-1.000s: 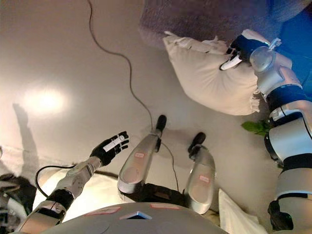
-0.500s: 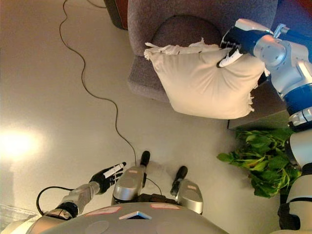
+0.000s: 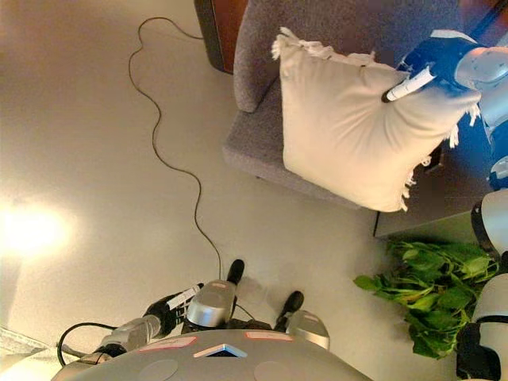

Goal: Pick up the pillow and put it on the sofa.

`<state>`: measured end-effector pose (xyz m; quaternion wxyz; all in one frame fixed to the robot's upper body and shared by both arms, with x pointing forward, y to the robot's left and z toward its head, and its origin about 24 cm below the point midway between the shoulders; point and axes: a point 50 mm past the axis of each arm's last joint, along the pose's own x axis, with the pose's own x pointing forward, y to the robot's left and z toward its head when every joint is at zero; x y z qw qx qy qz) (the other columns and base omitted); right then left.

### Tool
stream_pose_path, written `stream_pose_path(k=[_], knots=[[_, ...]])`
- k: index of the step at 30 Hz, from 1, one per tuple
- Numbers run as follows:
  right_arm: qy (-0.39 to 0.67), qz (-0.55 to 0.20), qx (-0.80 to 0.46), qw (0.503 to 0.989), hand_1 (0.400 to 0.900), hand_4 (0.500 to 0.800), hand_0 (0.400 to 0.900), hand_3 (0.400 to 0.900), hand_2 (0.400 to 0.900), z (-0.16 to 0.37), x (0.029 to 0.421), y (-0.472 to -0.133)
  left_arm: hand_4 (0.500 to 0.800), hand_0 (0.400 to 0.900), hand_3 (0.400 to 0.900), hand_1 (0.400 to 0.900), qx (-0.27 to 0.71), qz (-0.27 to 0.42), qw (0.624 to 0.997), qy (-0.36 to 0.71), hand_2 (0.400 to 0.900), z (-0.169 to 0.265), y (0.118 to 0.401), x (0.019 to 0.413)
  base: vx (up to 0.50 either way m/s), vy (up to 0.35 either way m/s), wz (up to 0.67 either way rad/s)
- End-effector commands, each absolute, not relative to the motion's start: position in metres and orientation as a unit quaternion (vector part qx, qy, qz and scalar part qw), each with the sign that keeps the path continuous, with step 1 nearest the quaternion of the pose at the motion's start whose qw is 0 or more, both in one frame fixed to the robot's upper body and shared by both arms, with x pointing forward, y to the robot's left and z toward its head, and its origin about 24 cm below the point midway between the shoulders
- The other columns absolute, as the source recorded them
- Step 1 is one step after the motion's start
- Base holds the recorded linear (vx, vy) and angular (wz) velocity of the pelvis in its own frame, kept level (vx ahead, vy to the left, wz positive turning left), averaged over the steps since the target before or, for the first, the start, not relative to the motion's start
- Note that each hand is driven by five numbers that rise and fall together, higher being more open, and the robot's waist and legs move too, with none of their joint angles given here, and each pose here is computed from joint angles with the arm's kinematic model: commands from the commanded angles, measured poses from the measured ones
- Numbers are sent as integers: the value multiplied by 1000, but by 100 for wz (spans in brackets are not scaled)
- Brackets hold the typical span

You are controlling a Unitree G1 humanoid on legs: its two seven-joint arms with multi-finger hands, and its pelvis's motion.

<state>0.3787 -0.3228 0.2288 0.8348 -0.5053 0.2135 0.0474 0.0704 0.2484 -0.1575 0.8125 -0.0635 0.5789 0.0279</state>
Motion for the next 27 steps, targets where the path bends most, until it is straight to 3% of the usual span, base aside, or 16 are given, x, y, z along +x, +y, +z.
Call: stream_pose_path(k=[1, 13, 14, 15, 27], knots=[[85, -16, -466, 881, 400, 500, 400, 400, 400, 321, 383, -306, 800, 900, 900, 900, -22, 11, 794, 607, 900, -157, 261, 50, -57, -57, 12], [63, -109, -420, 899, 400, 500, 400, 400, 400, 354, 374, -318, 800, 900, 900, 900, -35, -14, 840, 541, 900, -146, 262, 85, -113, -39, 6], [60, -132, -423, 895, 692, 675, 692, 692, 692, 358, 372, -321, 800, 900, 900, 900, -37, -16, 842, 538, 900, -145, 263, 87, -79, -4, 5], [64, -150, -424, 891, 900, 800, 900, 900, 900, 361, 370, -323, 800, 900, 900, 900, -40, -17, 844, 534, 900, -144, 263, 88, -83, 8, 3], [91, -223, -488, 839, 900, 800, 900, 900, 900, 386, 353, -340, 800, 900, 900, 900, -53, -21, 846, 530, 900, -141, 268, 82, 7, 24, 1]])
